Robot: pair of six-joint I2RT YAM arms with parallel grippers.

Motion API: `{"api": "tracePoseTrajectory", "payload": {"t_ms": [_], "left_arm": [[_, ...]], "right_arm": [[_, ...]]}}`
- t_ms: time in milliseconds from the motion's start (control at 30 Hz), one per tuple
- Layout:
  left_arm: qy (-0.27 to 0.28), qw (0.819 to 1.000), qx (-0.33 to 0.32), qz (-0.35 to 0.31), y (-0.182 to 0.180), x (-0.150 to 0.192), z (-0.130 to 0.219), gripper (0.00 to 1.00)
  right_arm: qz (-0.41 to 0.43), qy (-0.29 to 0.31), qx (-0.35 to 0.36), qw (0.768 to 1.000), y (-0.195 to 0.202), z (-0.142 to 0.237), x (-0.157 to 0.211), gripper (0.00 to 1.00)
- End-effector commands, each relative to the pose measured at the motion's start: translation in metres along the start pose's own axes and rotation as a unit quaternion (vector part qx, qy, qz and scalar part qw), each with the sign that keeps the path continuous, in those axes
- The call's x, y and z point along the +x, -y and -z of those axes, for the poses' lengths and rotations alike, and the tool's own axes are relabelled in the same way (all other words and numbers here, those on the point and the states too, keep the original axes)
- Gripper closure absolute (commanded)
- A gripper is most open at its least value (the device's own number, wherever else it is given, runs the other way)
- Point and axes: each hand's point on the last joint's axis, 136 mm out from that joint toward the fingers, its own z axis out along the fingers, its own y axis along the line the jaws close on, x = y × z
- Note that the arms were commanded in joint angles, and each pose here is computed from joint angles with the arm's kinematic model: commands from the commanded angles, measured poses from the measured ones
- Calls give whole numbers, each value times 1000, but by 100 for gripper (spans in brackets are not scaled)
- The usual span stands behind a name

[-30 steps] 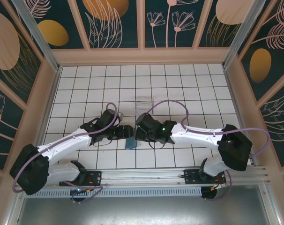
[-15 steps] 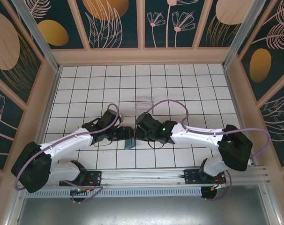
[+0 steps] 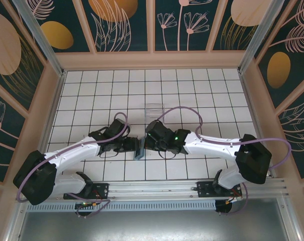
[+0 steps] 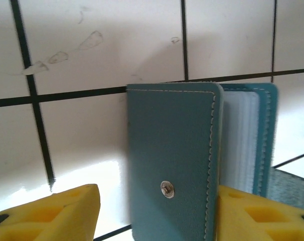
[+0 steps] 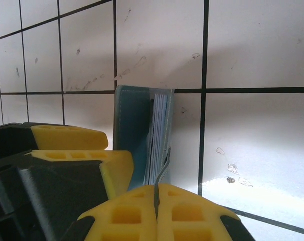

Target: Take the credit cards out of the card holder

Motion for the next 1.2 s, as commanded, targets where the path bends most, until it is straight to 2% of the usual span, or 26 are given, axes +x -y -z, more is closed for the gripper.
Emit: {"api": "tracePoseTrajectory", "payload": {"t_ms": [0,367,533,867,1000,1167], "left_arm": [[8,1000,-30,-5,-9,-1,6,44],[22,999,-38,0,-12,-5,10,74],[24,1000,8,2,4,-5,11,86],[31,991,128,18,47,-10,17,93],[34,987,153,25,56,-13,18,94],[33,987,158,19,58,-14,15,95]], "right_arm": [[-11,18,0,1000,1,8,-5,100],[-28,11,79,996,49,-3,1,100],[-28,3,102,994,67,-15,4,100],[-18,2,175,984,111,-20,-6,100],[-14,10,199,980,119,-11,-13,89],[-10,21,211,977,114,5,-23,66]]}}
